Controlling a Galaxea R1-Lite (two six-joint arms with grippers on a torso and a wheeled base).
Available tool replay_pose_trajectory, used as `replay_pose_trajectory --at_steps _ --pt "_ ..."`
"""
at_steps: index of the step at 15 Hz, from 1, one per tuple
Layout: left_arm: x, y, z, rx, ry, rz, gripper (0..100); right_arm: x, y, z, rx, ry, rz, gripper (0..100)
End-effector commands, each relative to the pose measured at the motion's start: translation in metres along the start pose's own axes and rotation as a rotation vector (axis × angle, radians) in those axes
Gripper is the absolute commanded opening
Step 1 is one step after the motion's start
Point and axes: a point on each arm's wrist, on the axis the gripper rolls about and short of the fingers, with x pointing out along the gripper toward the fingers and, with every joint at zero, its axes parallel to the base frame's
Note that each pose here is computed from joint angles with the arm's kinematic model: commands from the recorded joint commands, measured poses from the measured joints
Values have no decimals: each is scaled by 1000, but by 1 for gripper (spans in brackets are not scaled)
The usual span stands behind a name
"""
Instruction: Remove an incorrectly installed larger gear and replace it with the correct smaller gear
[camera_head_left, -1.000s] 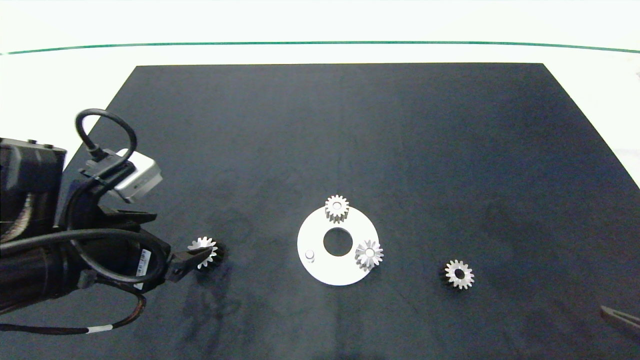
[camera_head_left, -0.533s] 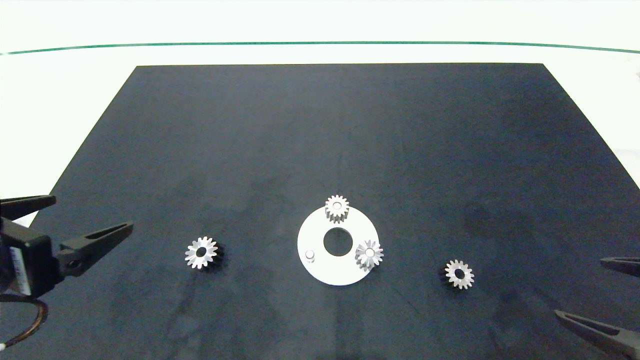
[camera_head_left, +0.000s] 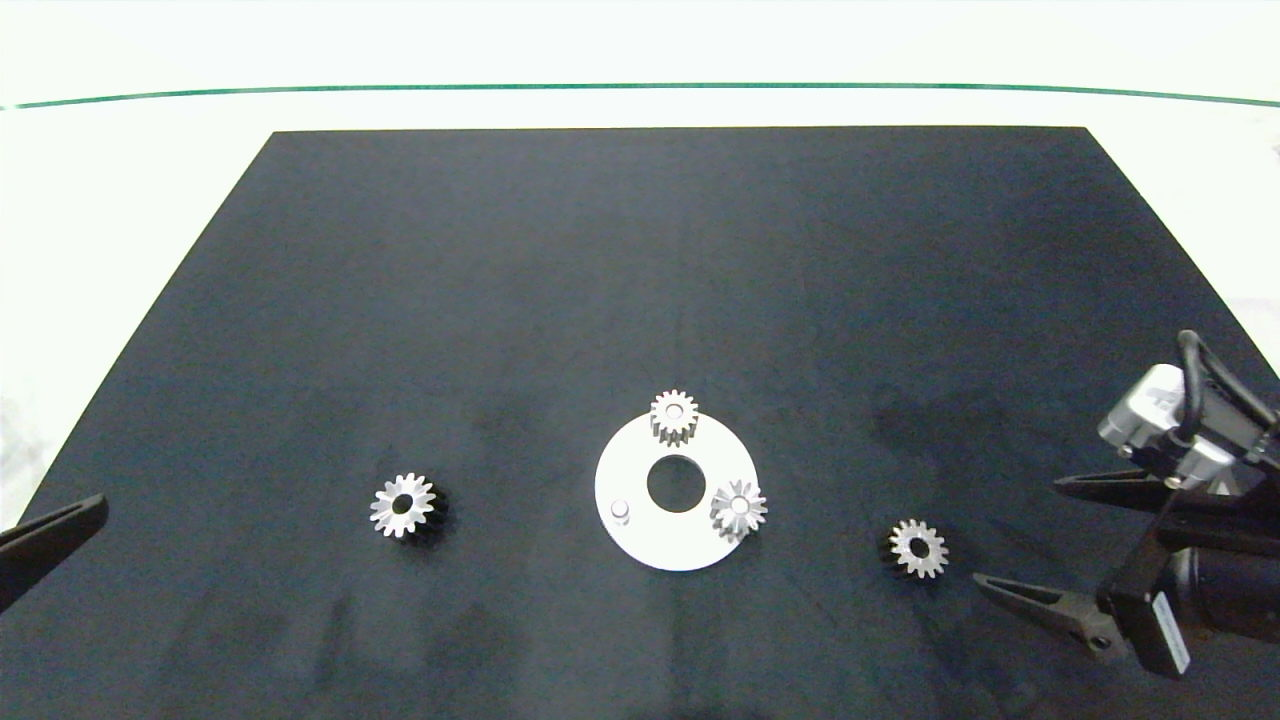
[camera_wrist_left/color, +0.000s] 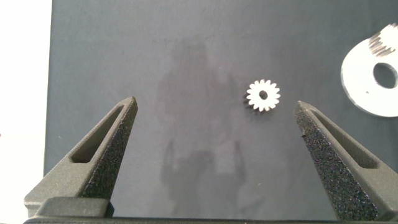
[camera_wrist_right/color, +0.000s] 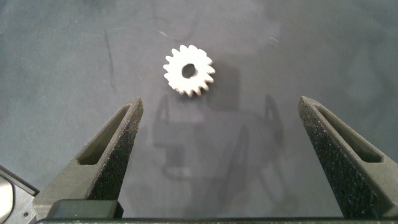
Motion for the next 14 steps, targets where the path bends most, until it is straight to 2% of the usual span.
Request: replay_pose_trajectory --at_steps 1,3,7,12,14 --pt "-15 2 -10 -8 -43 -4 100 31 12 6 -46 56 36 100" --pt "-19 2 -18 -6 -45 -5 100 46 17 9 -58 61 37 100" --pt "-24 3 -20 -9 -65 -5 100 64 25 10 -82 77 28 100" --pt "-30 3 -22 -13 -89 -4 100 71 29 9 -89 102 31 100" --pt "-32 4 -22 -14 -94 -4 100 72 28 8 -87 106 23 96"
